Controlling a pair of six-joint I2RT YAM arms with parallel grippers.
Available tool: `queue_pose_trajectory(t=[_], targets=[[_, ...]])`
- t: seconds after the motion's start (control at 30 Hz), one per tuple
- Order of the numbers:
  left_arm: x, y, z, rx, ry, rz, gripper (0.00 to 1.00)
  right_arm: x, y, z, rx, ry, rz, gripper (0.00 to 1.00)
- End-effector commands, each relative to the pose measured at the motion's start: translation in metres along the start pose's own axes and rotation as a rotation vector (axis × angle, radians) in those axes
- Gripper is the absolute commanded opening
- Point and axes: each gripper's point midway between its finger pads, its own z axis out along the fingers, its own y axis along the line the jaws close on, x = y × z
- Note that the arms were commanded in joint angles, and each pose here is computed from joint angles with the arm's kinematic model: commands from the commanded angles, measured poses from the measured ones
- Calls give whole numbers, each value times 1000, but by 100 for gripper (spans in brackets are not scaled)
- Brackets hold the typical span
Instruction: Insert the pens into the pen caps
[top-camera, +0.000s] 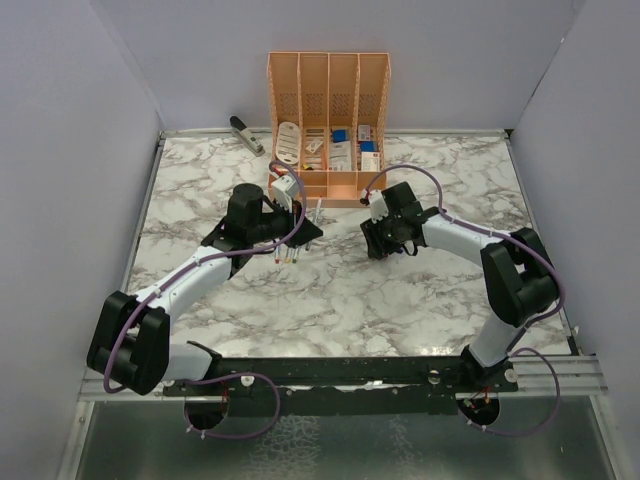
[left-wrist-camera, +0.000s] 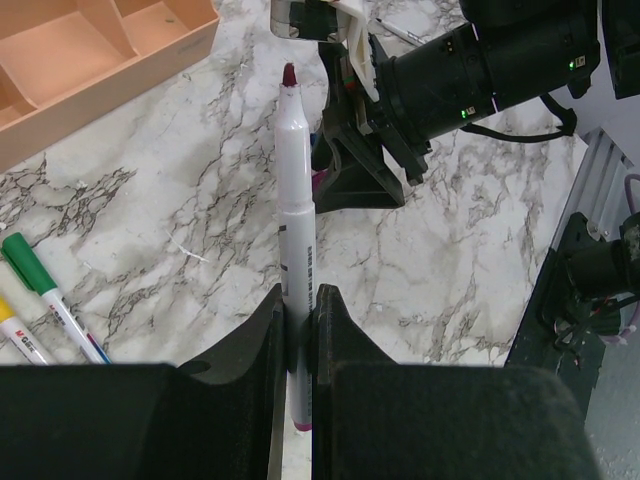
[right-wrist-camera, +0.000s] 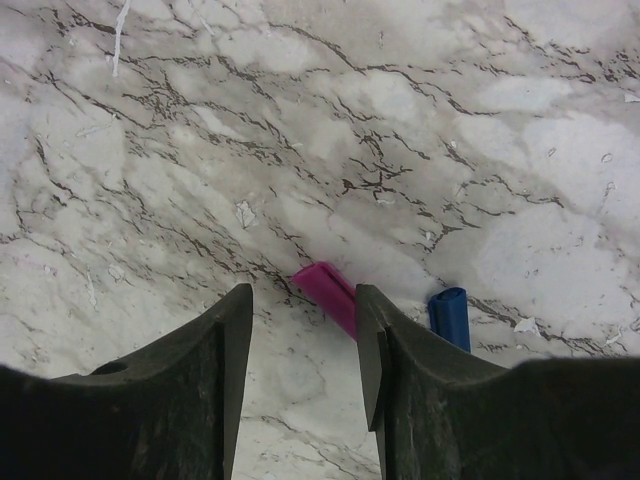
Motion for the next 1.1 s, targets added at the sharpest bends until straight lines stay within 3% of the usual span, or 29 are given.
queue_pose_trajectory(t=[0.0, 0.87, 1.07], targets=[[0, -1, 0, 26, 1, 1, 0, 2, 7, 3, -35, 9, -7, 45], [-2, -1, -4, 17, -6, 26, 0, 37, -6, 22, 49, 111, 92, 39], [-1, 1, -4, 11, -2, 34, 0, 24, 10, 24, -36, 79, 142, 49]])
